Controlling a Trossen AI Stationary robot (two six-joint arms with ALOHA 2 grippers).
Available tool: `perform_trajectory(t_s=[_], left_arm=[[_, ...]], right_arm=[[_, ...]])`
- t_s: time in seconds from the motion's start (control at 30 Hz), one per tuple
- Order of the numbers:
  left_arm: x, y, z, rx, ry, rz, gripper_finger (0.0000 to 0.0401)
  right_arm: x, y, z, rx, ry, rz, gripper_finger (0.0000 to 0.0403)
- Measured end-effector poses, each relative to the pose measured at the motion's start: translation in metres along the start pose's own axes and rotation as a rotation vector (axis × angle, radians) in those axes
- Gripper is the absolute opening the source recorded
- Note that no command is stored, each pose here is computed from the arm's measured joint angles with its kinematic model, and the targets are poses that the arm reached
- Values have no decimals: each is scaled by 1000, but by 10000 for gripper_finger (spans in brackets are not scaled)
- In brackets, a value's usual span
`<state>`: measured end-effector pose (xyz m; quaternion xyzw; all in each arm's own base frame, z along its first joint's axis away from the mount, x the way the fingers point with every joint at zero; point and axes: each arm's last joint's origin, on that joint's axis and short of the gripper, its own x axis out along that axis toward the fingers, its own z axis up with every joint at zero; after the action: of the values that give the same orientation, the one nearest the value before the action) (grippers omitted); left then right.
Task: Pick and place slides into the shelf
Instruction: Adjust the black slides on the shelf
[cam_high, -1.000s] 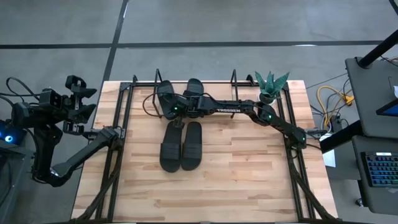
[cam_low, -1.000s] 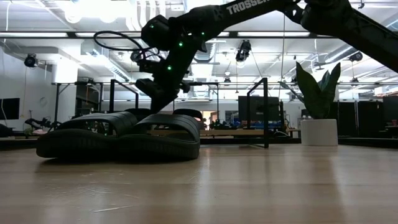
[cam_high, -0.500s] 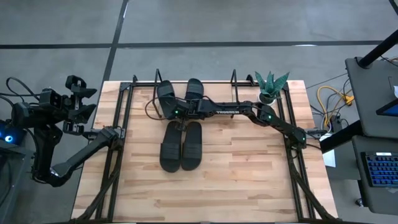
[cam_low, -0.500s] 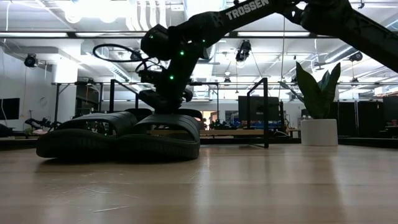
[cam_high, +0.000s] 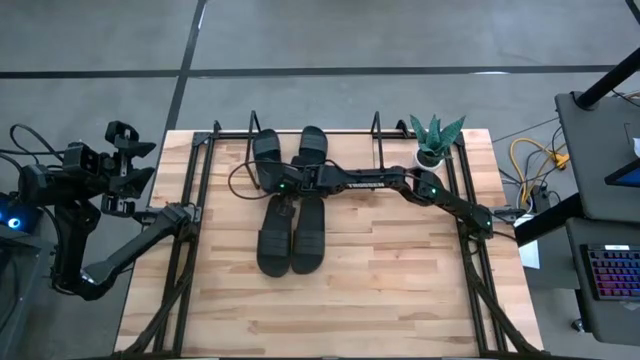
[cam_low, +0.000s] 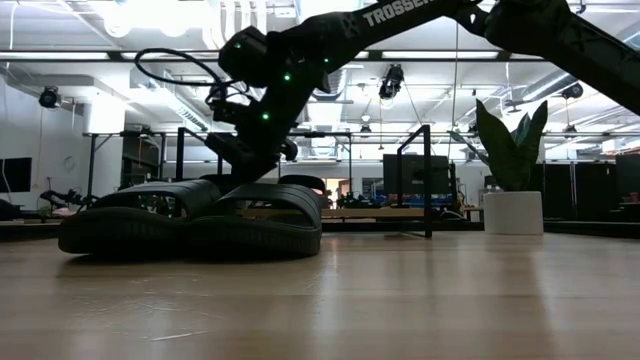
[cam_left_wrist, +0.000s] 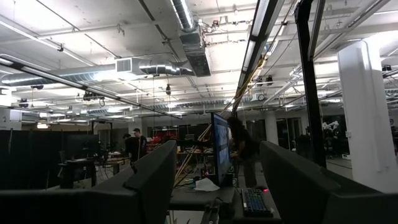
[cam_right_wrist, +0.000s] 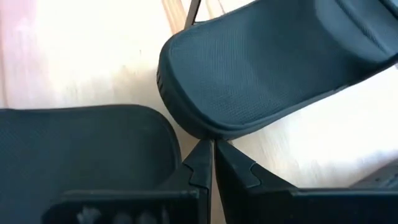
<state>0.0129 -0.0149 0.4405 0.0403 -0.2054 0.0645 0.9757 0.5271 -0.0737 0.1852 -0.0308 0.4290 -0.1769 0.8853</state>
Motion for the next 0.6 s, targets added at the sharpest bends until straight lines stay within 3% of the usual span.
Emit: perform_trajectory(t_s=[0.6], left_arm=[[0, 0, 0, -1, 0, 0, 217]], right_arm=[[-7, 19, 6, 11, -56, 63, 8]])
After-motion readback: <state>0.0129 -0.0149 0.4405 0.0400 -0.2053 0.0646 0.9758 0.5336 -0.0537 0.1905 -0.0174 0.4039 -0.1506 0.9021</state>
